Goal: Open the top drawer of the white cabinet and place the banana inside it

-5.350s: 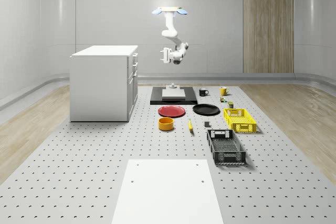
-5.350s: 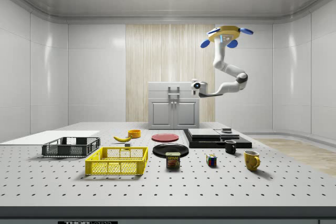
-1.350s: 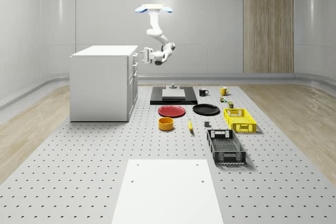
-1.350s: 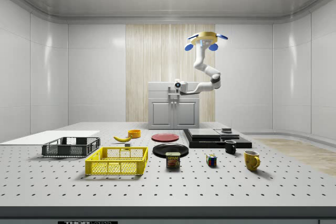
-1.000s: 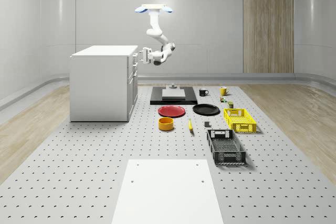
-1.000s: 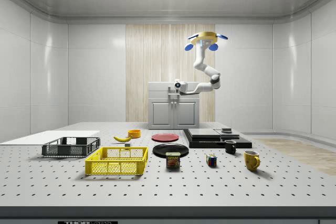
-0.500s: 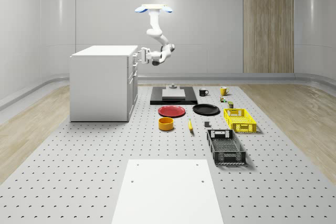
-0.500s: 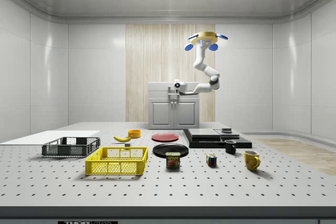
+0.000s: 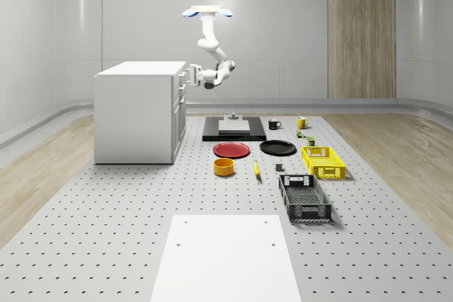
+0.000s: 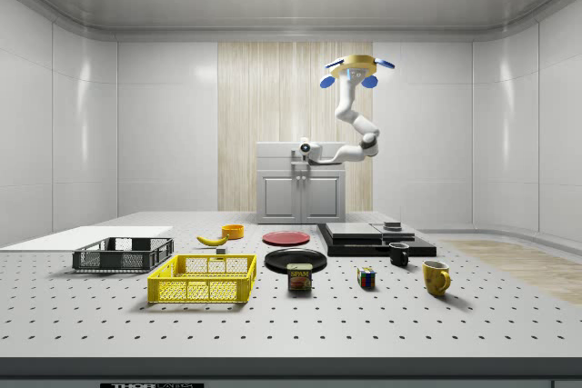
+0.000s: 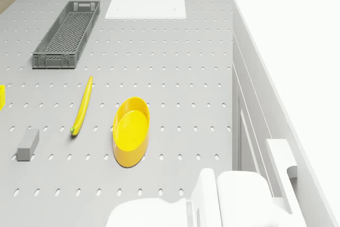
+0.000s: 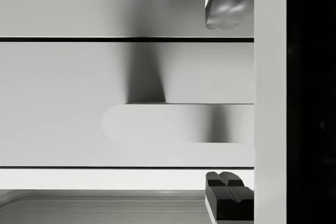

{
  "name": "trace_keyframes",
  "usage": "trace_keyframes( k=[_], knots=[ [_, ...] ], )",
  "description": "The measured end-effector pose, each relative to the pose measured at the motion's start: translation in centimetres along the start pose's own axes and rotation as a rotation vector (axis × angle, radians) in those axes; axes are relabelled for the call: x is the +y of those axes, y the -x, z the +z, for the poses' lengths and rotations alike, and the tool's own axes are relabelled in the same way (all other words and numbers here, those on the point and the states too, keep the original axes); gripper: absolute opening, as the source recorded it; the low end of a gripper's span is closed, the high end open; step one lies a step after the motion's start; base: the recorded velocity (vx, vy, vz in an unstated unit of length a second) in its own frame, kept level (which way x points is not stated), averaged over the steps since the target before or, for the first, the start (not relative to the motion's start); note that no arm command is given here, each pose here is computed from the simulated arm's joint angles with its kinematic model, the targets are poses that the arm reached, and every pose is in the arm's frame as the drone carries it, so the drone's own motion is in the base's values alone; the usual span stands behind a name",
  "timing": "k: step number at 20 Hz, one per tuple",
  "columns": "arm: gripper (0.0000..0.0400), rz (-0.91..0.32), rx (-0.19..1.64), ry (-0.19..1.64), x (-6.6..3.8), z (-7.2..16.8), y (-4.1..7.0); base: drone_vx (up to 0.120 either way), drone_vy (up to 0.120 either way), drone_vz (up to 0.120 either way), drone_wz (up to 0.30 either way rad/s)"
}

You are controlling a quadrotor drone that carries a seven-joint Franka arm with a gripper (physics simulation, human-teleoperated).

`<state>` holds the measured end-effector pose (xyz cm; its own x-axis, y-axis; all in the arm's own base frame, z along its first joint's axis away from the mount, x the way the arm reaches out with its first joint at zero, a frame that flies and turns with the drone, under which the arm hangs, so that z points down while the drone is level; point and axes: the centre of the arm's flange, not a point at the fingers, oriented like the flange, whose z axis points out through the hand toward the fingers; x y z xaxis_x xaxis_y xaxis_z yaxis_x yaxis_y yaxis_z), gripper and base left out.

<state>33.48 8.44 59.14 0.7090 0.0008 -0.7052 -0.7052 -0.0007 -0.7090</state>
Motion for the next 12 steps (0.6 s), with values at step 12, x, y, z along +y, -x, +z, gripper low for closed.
trace_keyframes(
  k=[12],
  knots=[
    [0.04,0.0,0.0,0.0,-0.1,1.3,-0.1,0.0,0.0,0.0,0.0]
  ],
)
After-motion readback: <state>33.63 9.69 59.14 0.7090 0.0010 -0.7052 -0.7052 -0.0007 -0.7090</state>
